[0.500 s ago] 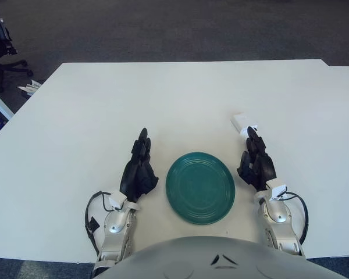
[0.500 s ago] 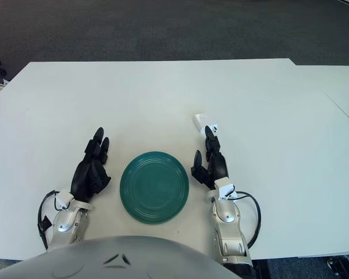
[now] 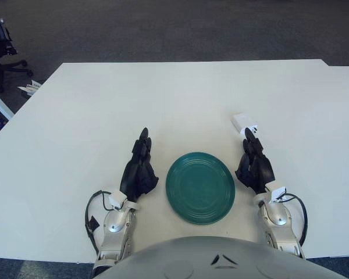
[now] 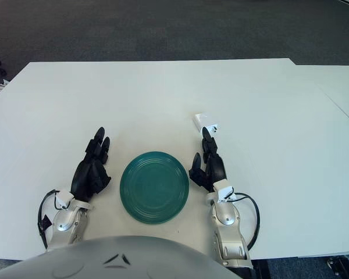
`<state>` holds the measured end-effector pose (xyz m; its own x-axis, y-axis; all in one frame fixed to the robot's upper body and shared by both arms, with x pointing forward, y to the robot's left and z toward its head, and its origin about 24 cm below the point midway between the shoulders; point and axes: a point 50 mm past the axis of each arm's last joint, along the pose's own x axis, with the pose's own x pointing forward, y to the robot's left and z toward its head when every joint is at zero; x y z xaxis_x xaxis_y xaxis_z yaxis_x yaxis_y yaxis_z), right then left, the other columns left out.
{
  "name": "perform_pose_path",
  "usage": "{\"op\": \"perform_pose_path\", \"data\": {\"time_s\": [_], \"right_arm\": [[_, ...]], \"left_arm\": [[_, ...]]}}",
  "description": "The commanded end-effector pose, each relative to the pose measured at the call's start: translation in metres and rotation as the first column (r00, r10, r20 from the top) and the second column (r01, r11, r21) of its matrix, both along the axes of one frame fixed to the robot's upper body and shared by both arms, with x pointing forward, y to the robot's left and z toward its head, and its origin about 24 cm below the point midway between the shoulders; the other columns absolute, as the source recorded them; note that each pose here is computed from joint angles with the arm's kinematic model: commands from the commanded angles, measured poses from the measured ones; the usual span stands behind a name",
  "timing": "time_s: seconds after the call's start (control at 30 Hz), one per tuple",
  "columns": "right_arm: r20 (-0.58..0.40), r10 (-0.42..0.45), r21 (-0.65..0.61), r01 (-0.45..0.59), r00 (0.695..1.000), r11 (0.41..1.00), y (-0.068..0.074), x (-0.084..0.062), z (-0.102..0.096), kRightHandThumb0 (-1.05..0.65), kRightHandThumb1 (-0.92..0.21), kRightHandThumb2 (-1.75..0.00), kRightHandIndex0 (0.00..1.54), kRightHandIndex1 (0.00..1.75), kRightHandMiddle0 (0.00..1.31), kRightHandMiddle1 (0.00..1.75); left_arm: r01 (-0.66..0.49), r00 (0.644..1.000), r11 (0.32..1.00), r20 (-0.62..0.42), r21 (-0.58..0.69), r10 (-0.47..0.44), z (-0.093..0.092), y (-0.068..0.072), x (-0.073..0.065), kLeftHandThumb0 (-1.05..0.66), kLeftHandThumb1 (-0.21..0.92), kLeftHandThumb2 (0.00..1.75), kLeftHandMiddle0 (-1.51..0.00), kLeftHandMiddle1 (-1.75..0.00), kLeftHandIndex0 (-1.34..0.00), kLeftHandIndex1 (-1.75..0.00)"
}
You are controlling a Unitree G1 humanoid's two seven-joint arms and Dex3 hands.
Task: Put the charger into the plate.
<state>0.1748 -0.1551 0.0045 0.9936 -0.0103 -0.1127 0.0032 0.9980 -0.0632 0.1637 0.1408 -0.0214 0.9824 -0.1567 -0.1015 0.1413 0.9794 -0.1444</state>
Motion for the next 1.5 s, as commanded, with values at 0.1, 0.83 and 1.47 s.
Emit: {"op": "perform_pose_path", "data": {"time_s": [0.1,0.83,1.47], "right_arm": [[-0.137,-0.012,0.011,0.013,0.990,1.000,0.000,-0.012,-0.020,-1.02,-0.92,-1.19,0.00,0.00,0.00,0.00],[0.274,0.004,-0.490,0.136,0.962,0.861,-0.058,0.020,0.075,-1.02,-0.92,-0.98,0.03,0.01,0.06,0.05],[0.288,0.075,-0.911,0.249,0.955,0.329,-0.055,0.070,0.151,-1.03,-0.92,-0.75,0.10,0.01,0.00,0.61]], "left_arm": [[0.018,0.995,1.000,-0.097,0.003,-0.017,-0.014,0.004,-0.013,-1.05,0.92,1.05,0.00,0.00,0.00,0.00],[0.054,0.997,0.997,-0.063,0.048,-0.051,-0.016,-0.002,-0.008,-1.05,0.92,1.02,0.00,0.00,0.00,0.00],[0.056,0.996,0.998,-0.070,0.016,-0.054,-0.018,-0.006,-0.002,-1.05,0.92,1.02,0.00,0.00,-0.02,-0.01]]}}
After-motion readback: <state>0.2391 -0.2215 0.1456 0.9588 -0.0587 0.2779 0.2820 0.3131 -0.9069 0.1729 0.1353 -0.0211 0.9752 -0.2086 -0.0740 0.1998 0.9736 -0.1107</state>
